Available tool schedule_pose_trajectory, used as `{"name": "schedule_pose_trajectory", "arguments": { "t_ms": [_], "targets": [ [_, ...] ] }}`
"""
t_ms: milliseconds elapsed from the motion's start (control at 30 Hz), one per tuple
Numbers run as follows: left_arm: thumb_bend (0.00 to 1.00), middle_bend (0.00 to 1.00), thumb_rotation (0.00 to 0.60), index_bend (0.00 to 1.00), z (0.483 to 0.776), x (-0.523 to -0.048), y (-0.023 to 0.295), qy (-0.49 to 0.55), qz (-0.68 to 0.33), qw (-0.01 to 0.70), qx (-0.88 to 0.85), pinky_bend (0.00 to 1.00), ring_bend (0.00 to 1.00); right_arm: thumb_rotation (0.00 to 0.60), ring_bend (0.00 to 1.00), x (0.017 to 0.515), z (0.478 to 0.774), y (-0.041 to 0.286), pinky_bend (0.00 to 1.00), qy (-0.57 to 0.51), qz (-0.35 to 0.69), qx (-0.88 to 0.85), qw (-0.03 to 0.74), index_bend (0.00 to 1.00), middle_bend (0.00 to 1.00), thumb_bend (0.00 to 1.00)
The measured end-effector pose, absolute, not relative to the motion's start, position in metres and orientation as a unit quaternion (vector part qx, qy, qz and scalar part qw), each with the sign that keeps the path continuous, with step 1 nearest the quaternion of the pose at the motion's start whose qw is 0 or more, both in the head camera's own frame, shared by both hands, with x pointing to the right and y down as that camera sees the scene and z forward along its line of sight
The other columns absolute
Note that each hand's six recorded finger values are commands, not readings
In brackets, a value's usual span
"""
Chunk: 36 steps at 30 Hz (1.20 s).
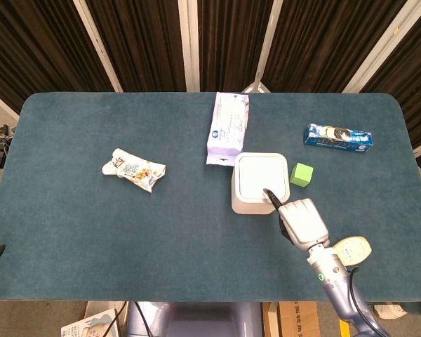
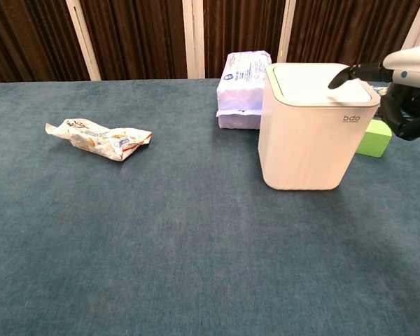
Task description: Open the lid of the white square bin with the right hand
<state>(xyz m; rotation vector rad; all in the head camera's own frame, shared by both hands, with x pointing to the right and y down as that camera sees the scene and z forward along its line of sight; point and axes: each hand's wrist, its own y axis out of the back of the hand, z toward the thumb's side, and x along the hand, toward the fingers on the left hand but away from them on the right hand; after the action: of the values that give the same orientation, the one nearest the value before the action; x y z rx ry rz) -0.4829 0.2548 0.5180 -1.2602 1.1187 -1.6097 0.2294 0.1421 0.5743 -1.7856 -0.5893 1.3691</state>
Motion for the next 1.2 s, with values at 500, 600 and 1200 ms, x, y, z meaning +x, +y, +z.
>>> {"name": "schedule_pose_trajectory", "arguments": {
  "t_ms": [500,600,1200],
  "targets": [
    [0.07,0.06,0.6,0.17,0.518,-0.482,0.255,0.44,-0.631,0.394,-0.503,0.0,0.0,0.6,0.85,0.233,0.578,0.142,0.85,-0.227,0.543,-0.704,0.398,0.28,0.82,0.93],
    [0.07,0.06,0.6,0.17,0.518,-0.481,0.255,0.441,-0.63,0.393,-0.504,0.0,0.0,0.6,0.85,0.232,0.576,0.141,0.85,-0.23,0.54,-0.705,0.398,0.12,0.82,0.92],
    [0.07,0.06,0.6,0.17,0.518,-0.48,0.255,0.441,-0.629,0.395,-0.504,0.0,0.0,0.6,0.06,0.287,0.529,0.146,0.08,-0.385,0.484,-0.677,0.399,0.0,0.02,0.37]
  ]
}}
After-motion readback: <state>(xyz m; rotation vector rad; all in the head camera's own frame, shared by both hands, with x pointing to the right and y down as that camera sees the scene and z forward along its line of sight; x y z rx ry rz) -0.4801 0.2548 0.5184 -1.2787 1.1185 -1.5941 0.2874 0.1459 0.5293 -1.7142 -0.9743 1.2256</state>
